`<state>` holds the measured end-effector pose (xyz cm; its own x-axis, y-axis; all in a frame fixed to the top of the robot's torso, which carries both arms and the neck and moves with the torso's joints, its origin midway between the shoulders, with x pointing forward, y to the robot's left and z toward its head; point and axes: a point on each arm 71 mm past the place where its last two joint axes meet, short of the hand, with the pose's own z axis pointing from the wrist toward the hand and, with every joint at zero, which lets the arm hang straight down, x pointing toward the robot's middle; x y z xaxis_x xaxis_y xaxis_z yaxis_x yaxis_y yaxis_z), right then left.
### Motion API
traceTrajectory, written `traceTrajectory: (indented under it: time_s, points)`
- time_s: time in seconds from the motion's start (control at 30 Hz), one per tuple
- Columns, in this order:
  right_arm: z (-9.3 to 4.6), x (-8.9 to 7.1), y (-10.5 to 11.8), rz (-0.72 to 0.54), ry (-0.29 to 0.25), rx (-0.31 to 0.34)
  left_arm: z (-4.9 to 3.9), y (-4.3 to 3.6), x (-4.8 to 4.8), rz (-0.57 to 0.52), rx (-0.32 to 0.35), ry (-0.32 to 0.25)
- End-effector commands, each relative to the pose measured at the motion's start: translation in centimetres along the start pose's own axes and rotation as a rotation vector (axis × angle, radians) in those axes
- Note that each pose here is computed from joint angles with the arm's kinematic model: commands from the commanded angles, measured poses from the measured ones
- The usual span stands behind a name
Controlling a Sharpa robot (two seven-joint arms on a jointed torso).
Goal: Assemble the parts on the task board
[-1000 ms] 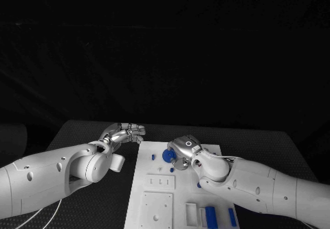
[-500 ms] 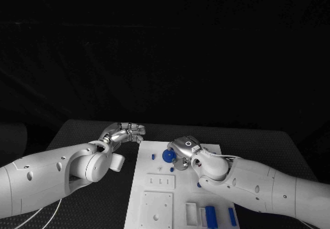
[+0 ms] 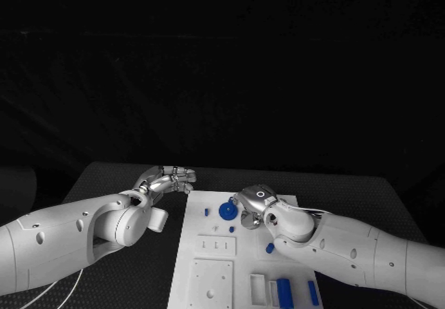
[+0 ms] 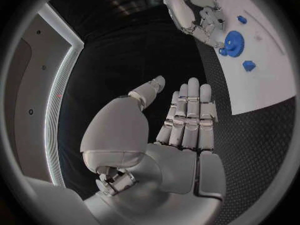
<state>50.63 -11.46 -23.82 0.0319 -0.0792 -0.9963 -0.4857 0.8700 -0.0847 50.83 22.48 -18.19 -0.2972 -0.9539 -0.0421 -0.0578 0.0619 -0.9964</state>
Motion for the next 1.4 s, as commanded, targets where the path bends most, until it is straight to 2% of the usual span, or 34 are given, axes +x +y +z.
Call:
traceTrajectory:
  time_s: [0.03,0.2,0.3,0.4,0.6,0.77,0.97,1.2,1.4]
  points:
    - [-0.4,0.4,-0.2,0.005,0.036,0.007,-0.01,-0.12,0.13,-0.007,0.008,0.012]
    - [-1.3,0.1,-1.1,0.021,0.023,0.016,-0.09,-0.12,-0.01,-0.006,0.007,0.009]
    - [-1.8,-0.6,-2.0,0.069,-0.031,0.024,-0.1,-0.11,-0.07,-0.006,0.007,0.007]
    - [-2.4,-1.9,-3.0,0.14,-0.113,0.011,-0.07,-0.11,-0.12,-0.005,0.008,0.006]
    - [-3.6,-3.9,-5.5,0.255,-0.177,0.003,0.14,0.0,-0.4,-0.005,0.007,-0.001]
    - [-4.8,-4.6,-8.5,0.3,-0.159,0.004,0.22,0.26,-0.45,-0.011,0.003,0.009]
    - [-5.8,-3.7,-12.1,0.41,-0.097,0.026,0.28,0.53,-0.3,-0.018,0.002,0.026]
    - [-6.1,-2.7,-14.8,0.435,-0.065,0.063,0.4,0.76,-0.06,-0.023,0.001,0.04]
    - [-6.6,-1.2,-15.9,0.431,-0.029,0.083,0.37,0.98,-0.01,-0.025,-0.002,0.041]
